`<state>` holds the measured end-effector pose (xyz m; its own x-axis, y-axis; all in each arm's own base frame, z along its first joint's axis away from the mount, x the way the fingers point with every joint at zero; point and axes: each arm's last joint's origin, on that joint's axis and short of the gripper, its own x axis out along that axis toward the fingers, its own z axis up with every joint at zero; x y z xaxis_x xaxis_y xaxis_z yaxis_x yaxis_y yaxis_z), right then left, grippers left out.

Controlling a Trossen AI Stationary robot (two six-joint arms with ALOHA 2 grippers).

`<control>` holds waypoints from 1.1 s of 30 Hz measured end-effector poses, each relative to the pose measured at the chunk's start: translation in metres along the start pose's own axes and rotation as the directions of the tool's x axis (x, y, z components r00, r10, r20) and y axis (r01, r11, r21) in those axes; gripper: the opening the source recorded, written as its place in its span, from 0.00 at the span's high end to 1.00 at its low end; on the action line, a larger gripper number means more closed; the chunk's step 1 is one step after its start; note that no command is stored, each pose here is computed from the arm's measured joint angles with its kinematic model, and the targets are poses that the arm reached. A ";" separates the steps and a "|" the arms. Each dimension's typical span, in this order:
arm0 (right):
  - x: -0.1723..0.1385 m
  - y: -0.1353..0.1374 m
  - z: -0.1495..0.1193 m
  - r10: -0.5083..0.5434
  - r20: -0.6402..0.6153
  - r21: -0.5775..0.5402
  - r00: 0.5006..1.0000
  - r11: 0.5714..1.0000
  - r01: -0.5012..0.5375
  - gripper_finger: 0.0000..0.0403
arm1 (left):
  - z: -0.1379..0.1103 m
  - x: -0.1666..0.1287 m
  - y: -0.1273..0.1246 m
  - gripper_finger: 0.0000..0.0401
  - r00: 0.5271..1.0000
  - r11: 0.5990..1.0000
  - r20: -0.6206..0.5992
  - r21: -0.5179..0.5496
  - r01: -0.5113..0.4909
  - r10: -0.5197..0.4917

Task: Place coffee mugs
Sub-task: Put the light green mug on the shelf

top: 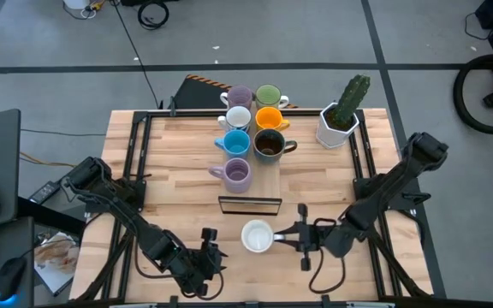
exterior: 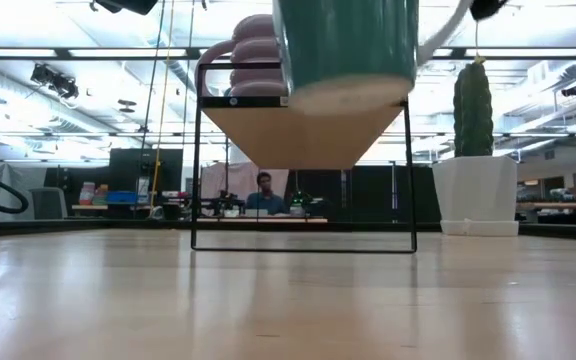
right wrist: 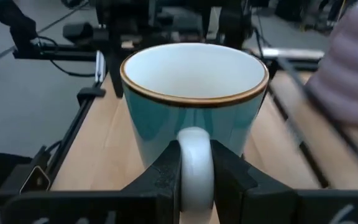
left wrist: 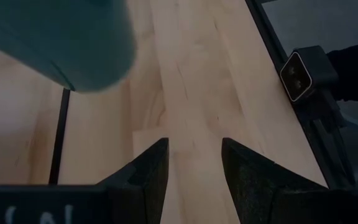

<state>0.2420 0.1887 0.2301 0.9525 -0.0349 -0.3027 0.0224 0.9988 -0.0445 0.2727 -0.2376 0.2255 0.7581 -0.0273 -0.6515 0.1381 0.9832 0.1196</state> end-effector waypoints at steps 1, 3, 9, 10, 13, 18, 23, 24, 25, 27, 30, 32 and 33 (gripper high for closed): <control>-0.003 -0.001 0.003 0.002 0.010 -0.010 1.000 1.000 -0.002 0.83 | 0.000 0.000 0.000 0.61 1.000 1.000 -0.002 0.000 0.000 0.000; -0.008 -0.005 0.011 -0.001 0.034 -0.031 0.999 1.000 0.002 0.83 | 0.000 0.000 0.000 0.61 1.000 1.000 -0.004 -0.005 0.004 -0.004; -0.026 -0.021 0.034 -0.030 0.106 -0.074 0.994 0.997 0.038 0.83 | -0.001 -0.001 -0.002 0.61 1.000 1.000 -0.007 -0.009 0.008 -0.008; -0.029 -0.024 0.038 -0.029 0.119 -0.079 0.992 0.996 0.038 0.83 | -0.001 -0.001 -0.002 0.61 1.000 1.000 -0.007 -0.009 0.008 -0.008; -0.037 -0.034 0.048 -0.036 0.155 -0.096 0.987 0.994 0.052 0.83 | -0.001 -0.001 -0.002 0.61 1.000 1.000 -0.007 -0.008 0.009 -0.009; -0.044 -0.049 0.060 -0.062 0.190 -0.124 0.980 0.988 0.087 0.83 | -0.001 -0.001 -0.002 0.61 1.000 1.000 -0.007 -0.008 0.009 -0.009; -0.043 -0.066 0.058 -0.108 0.135 -0.164 0.985 0.978 0.130 0.83 | -0.001 -0.001 -0.002 0.61 1.000 1.000 -0.006 -0.005 0.009 -0.009; -0.042 -0.069 0.058 -0.119 0.122 -0.166 0.985 0.976 0.138 0.83 | -0.001 -0.001 -0.002 0.61 1.000 1.000 -0.006 -0.005 0.009 -0.009; -0.042 -0.073 0.058 -0.126 0.112 -0.166 0.986 0.976 0.143 0.83 | -0.001 -0.001 -0.002 0.61 1.000 1.000 -0.007 -0.005 0.009 -0.009; -0.041 -0.080 0.059 -0.133 0.108 -0.158 0.985 0.976 0.149 0.83 | -0.001 -0.001 -0.002 0.61 1.000 1.000 -0.007 -0.005 0.009 -0.009; -0.039 -0.088 0.062 -0.128 0.110 -0.143 0.986 0.979 0.143 0.83 | -0.001 -0.001 -0.002 0.61 1.000 1.000 -0.007 -0.006 0.009 -0.009; -0.038 -0.092 0.063 -0.122 0.109 -0.140 0.987 0.981 0.137 0.83 | -0.001 -0.001 -0.002 0.61 1.000 1.000 -0.007 -0.006 0.009 -0.009; -0.037 -0.093 0.063 -0.125 0.107 -0.139 0.986 0.980 0.140 0.83 | -0.002 -0.001 -0.002 0.61 1.000 1.000 -0.008 -0.008 0.009 -0.009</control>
<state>0.2234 0.0990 0.3052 0.9691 -0.1558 -0.1913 0.1127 0.9693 -0.2185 0.2706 -0.2392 0.2249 0.7515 -0.0344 -0.6588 0.1394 0.9844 0.1077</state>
